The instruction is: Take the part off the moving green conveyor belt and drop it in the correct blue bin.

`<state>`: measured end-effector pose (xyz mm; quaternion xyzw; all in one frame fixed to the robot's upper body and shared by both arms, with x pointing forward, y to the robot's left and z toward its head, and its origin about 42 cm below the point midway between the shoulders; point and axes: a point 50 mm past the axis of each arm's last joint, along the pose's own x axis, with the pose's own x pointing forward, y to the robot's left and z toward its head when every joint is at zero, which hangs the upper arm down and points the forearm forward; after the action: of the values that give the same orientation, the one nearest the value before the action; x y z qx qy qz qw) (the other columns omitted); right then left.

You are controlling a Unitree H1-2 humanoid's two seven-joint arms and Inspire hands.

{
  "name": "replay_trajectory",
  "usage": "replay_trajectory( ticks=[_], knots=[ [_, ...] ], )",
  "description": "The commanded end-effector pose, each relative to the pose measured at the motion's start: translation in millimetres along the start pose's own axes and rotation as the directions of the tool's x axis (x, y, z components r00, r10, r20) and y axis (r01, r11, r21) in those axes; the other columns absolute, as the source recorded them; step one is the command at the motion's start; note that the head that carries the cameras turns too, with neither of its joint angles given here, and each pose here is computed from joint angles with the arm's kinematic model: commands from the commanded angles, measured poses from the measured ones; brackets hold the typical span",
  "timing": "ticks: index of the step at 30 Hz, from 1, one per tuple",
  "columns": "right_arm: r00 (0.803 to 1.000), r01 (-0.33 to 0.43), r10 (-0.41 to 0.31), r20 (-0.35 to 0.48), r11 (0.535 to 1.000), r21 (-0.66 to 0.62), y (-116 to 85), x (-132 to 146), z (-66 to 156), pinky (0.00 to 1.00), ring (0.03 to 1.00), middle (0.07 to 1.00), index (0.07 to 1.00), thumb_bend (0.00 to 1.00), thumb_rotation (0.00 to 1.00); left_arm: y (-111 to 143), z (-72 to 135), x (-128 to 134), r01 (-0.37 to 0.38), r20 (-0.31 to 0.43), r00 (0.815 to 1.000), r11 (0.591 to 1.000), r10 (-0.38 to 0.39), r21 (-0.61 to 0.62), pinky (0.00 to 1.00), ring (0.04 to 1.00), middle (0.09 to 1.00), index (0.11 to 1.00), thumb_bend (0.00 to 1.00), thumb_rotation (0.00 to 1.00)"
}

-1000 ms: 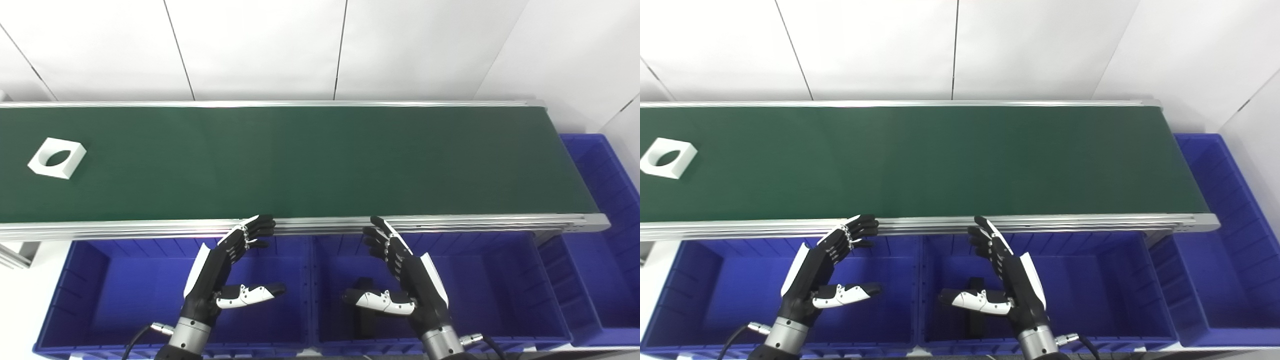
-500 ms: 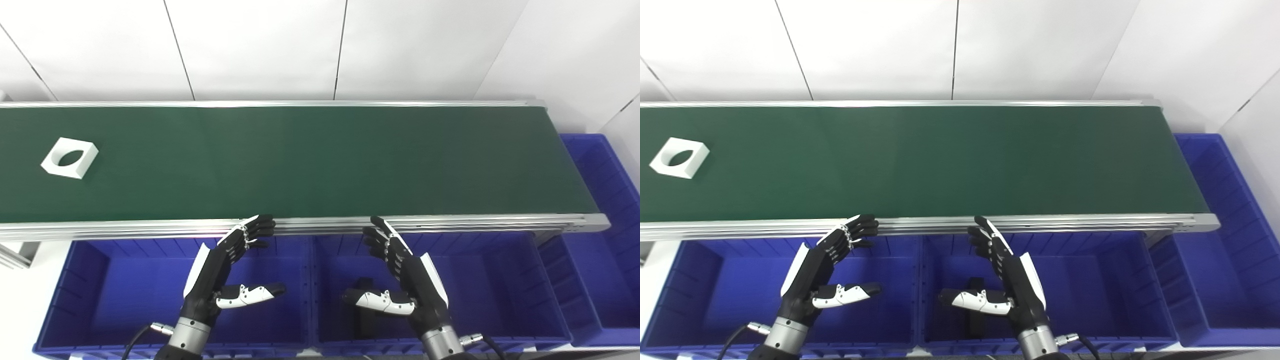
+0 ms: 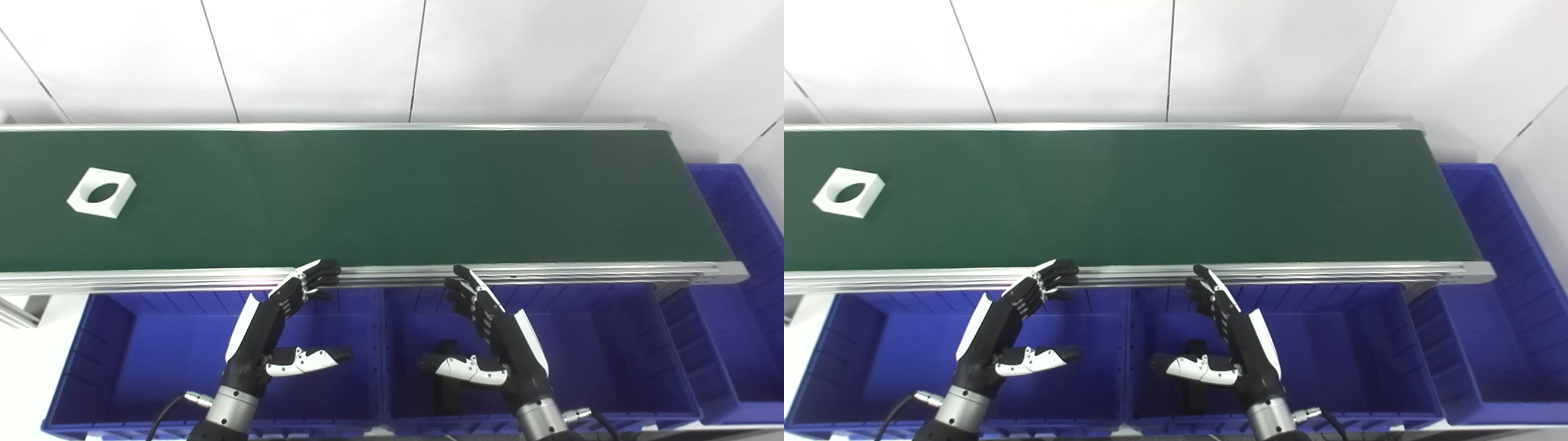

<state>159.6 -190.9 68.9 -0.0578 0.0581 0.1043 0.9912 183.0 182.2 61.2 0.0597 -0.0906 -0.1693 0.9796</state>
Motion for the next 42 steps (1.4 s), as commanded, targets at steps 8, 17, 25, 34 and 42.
replay_trajectory(
  ticks=[8, 17, 25, 34, 42],
  knots=[
    [0.993, 0.004, -0.002, 0.115, 1.000, -0.015, -15.4, -1.4, -2.4, 0.85, 0.853, 0.874, 0.943, 0.88, 0.25, 21.0, 41.5, 27.3, 0.078, 0.180, 0.978, 0.987, -0.102, 0.139, 0.68, 0.800, 0.858, 0.863, 0.79, 0.35],
    [0.991, -0.006, 0.010, 0.133, 1.000, -0.026, -17.7, -0.5, -13.2, 0.85, 0.849, 0.875, 0.940, 0.86, 0.23, 66.9, 63.5, 48.6, 0.067, 0.214, 0.967, 0.948, -0.138, 0.312, 0.68, 0.812, 0.872, 0.892, 0.77, 0.43],
    [0.991, -0.005, 0.007, 0.136, 1.000, -0.014, -17.4, 1.3, -20.0, 0.85, 0.850, 0.871, 0.933, 0.88, 0.20, 117.5, 83.4, 72.3, 0.070, 0.198, 0.962, 0.867, -0.190, 0.494, 0.70, 0.819, 0.872, 0.902, 0.76, 0.49],
    [0.989, -0.005, 0.006, 0.145, 1.000, -0.006, -16.6, 3.9, -23.1, 0.86, 0.855, 0.871, 0.935, 0.87, 0.20, 167.9, 109.1, 107.4, 0.080, 0.122, 0.972, 0.766, -0.203, 0.638, 0.71, 0.804, 0.866, 0.877, 0.76, 0.46],
    [0.989, -0.004, 0.006, 0.148, 1.000, -0.014, -16.5, 4.8, -24.4, 0.88, 0.863, 0.868, 0.942, 0.89, 0.16, 214.2, 122.1, 136.2, 0.116, 0.012, 0.978, 0.596, -0.207, 0.794, 0.72, 0.815, 0.876, 0.883, 0.77, 0.48]
  ],
)
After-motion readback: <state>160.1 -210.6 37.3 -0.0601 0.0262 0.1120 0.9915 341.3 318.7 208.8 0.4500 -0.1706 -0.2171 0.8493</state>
